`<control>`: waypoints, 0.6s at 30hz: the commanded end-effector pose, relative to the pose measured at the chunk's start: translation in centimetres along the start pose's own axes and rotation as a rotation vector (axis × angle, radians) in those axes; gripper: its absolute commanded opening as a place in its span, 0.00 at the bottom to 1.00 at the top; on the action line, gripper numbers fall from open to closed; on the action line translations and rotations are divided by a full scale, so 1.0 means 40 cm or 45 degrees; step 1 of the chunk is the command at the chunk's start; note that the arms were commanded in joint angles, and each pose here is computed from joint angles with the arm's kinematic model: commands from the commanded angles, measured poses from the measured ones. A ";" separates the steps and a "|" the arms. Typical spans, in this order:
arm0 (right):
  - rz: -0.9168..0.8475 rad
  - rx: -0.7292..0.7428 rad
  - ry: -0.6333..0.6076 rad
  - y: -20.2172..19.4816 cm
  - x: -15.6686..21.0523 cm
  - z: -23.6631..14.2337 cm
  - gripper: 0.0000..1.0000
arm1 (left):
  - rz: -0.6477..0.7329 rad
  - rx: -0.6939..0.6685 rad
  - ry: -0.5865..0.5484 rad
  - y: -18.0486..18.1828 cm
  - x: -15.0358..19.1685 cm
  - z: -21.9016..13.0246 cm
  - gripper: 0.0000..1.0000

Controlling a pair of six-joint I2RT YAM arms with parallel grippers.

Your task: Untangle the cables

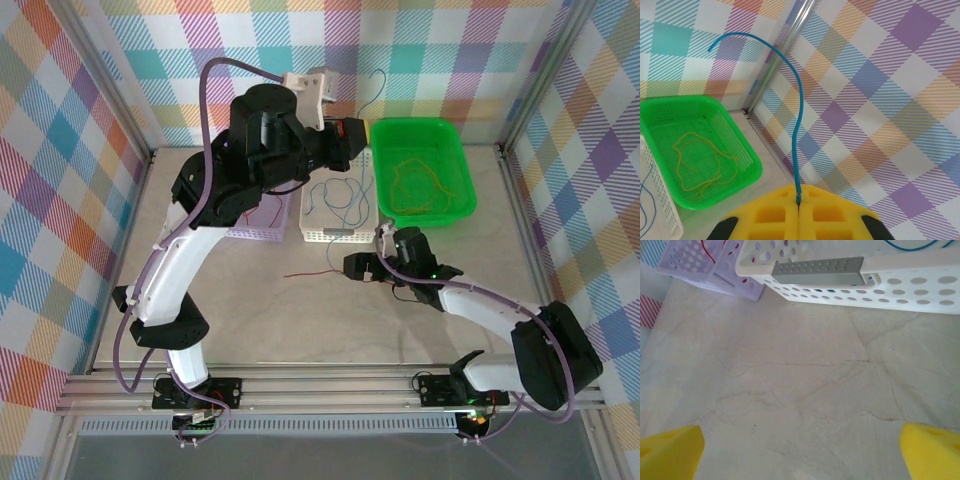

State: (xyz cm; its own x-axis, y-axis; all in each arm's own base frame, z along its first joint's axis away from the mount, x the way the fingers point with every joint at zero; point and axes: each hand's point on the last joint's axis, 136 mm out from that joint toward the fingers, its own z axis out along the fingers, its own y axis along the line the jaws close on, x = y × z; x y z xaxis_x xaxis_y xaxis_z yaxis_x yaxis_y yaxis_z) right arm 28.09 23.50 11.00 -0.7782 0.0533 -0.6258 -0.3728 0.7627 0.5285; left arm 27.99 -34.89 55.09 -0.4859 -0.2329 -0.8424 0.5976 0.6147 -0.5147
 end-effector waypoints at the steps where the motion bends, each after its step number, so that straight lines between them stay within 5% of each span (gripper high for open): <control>1: -0.147 0.005 -0.108 0.004 -0.013 0.016 1.00 | -0.013 0.054 -0.090 -0.027 -0.057 -0.055 0.00; 11: -0.069 0.136 0.035 -0.063 0.110 0.101 0.99 | 0.023 0.007 -0.193 -0.015 -0.104 -0.080 0.00; 18: -0.121 0.172 -0.124 -0.045 0.040 0.017 1.00 | 0.105 -0.115 -0.213 0.062 -0.118 -0.027 0.00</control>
State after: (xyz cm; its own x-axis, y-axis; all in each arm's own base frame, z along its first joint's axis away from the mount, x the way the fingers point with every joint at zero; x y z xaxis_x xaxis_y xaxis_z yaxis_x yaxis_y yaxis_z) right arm 27.35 23.51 5.50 -0.7618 -0.0066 -0.6477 -0.3549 0.8408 0.4088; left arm 29.63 -32.83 56.44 -0.3988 -0.2693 -0.8766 0.5733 0.6729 -0.4675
